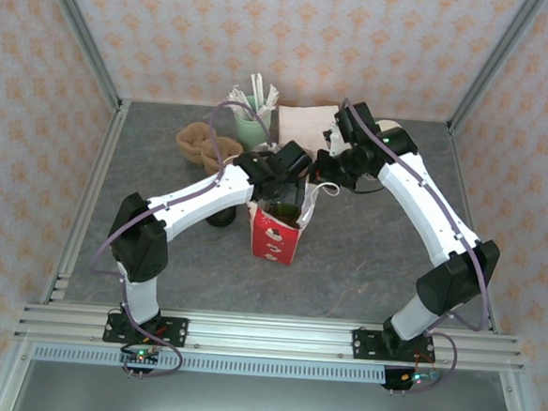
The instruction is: Pack the takeout coffee
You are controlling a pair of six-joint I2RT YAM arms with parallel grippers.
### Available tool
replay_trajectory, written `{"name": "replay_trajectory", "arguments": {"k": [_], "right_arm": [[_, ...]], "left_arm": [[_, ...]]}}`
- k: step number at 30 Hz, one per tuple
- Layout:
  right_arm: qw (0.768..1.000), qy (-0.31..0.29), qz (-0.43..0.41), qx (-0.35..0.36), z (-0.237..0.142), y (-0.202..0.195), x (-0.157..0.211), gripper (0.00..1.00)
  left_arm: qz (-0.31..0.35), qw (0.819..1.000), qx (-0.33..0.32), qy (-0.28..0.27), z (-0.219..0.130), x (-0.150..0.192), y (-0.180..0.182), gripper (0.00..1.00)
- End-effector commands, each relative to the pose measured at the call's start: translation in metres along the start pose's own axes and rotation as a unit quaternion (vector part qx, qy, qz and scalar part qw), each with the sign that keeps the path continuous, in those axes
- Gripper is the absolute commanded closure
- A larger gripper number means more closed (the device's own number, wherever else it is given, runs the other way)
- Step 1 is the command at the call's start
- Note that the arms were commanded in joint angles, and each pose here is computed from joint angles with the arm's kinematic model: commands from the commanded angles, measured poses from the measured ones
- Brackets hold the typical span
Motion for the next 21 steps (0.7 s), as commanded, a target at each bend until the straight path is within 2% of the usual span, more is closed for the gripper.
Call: {"name": "replay_trajectory", "arguments": {"k": [1, 14, 21], "right_arm": [[0.998, 0.028, -0.014, 0.051, -0.005, -0.013, 0.007, 1.00], [0.992, 0.068, -0.034, 0.101, -0.013, -0.027, 0.022, 1.00], [0.996, 0.039, -0.016, 0.081, -0.011, -0.019, 0.007, 1.00]], "left_arm": [[-0.013, 0.999, -0.021, -0.021, -0.008, -0.007, 0.012, 0.00], [-0.016, 0.999, -0.027, -0.026, -0.012, -0.008, 0.019, 0.00], [-0.017, 0.999, 0.031, -0.026, -0.024, -0.013, 0.003, 0.00]]}}
Point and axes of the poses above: each hand's point on the last joint's axis, 136 mm out from that joint toward the fingers, its own z axis out along the fingers, its own y axis along the line the jaws close on, x = y × z, the point moved 3 cm from there along -z, back along the fingers, and after that the axes turned 15 degrees about -z, right-handed, at the moved point
